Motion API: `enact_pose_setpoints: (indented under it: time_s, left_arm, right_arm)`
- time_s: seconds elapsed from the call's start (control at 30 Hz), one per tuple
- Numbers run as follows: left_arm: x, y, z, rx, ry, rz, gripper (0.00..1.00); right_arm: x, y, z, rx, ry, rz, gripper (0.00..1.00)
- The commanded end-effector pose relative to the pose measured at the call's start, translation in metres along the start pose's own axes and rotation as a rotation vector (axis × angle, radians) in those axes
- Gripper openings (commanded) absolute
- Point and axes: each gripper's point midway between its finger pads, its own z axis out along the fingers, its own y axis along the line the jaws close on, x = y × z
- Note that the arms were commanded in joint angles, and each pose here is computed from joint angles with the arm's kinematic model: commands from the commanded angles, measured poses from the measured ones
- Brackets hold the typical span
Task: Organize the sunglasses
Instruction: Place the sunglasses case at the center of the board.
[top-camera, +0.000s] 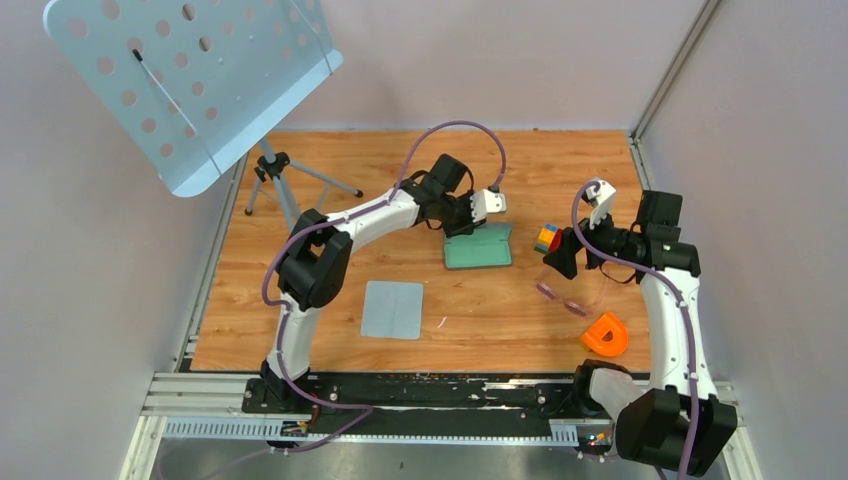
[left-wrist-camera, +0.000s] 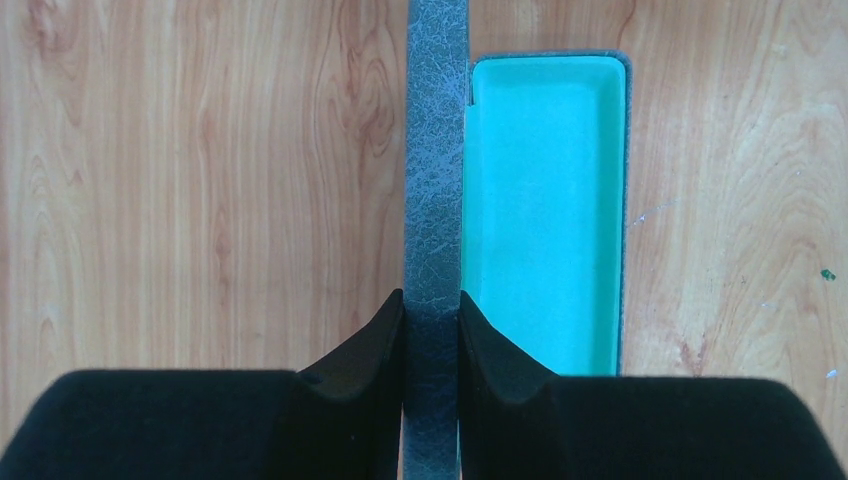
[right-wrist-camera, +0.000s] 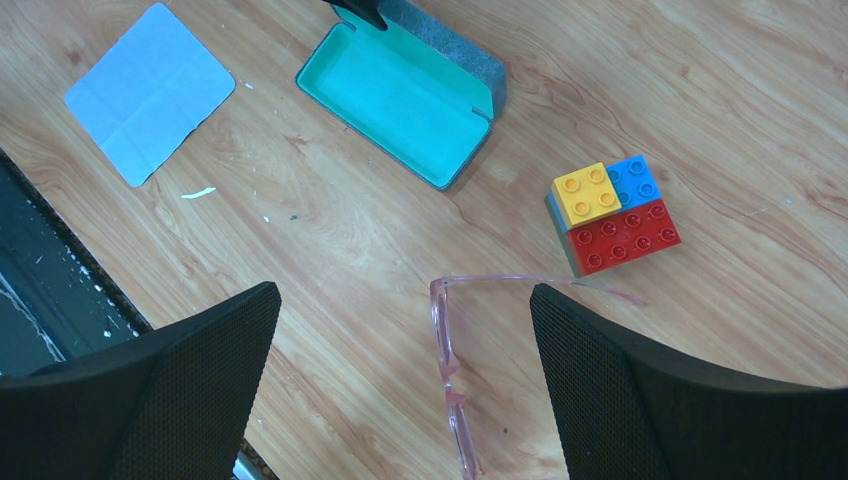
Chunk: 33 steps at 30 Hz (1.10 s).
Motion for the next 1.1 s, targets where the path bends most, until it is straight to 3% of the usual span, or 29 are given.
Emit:
enact_pose_setpoints:
  time_s: [0.0, 0.27, 0.7, 1.07]
  left_arm:
    - [-0.007, 0.008, 0.002, -0.004, -0.029, 0.012, 0.15]
    - [-0.009, 0.012, 0.003, -0.024, -0.039, 0.000, 0.31]
    - [-0.017, 0.015, -0.003, -0.042, -0.058, -0.011, 0.40]
    - [-0.090, 0.024, -0.071, -0.238, -0.135, -0.017, 0.46]
  right_arm:
    - [0.002, 0.000, 0.003, -0.016, 0.000, -0.016, 1.00]
    - [0.007, 0.002, 0.006, -0.029, 0.005, 0.003, 1.00]
    - [0.007, 0.004, 0.007, -0.041, 0.003, 0.019, 1.00]
    - [0.017, 0.001, 0.001, 0.033, 0.038, 0.042, 1.00]
